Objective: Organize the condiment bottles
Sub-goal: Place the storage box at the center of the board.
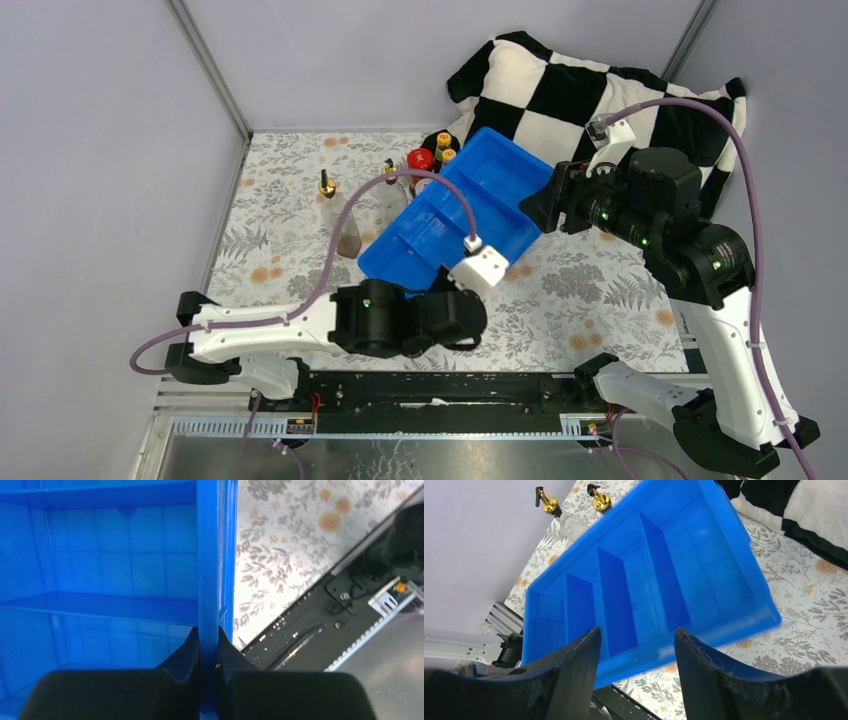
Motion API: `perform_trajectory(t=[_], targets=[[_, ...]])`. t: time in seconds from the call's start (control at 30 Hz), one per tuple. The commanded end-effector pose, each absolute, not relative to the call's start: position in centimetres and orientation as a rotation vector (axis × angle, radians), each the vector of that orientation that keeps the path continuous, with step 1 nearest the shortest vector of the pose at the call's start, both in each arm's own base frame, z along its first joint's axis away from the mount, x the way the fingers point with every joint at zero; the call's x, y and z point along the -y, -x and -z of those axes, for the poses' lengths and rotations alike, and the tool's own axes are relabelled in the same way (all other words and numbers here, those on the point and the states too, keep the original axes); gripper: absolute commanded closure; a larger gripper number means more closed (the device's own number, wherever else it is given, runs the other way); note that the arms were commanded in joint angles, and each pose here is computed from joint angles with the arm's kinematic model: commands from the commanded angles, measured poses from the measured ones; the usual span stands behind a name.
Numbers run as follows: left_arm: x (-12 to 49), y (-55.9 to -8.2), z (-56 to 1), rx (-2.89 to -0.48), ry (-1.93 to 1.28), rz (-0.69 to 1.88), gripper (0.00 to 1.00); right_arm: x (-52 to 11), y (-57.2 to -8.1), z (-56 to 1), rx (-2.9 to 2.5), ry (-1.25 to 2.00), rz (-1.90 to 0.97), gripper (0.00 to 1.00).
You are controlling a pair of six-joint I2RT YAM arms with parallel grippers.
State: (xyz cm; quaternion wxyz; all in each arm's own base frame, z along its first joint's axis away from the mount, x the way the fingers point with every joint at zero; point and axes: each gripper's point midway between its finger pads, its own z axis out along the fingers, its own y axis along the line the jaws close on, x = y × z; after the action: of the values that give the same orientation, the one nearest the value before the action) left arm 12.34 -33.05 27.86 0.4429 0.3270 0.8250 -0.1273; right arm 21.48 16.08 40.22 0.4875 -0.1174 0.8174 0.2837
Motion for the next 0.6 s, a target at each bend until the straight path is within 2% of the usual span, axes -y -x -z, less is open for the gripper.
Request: perform_trajectory(t=[0.0, 0.33, 0.57], targets=[[33.5, -10.1, -26.6, -2.064, -0.92, 0.243, 1.0, -16.1, -20.9, -42.1, -1.929, 0.297, -0.709, 0.37], [30.9, -8.4, -19.4, -2.213, -0.921, 0.149, 1.0, -15.8, -20.3, -41.7, -1.926, 0.304, -0.714, 0.37], [31.7, -7.4, -13.8, -2.273, -0.98, 0.125, 1.0, -16.0, -20.2, -40.3, -1.942, 0.31, -0.724, 0.37]])
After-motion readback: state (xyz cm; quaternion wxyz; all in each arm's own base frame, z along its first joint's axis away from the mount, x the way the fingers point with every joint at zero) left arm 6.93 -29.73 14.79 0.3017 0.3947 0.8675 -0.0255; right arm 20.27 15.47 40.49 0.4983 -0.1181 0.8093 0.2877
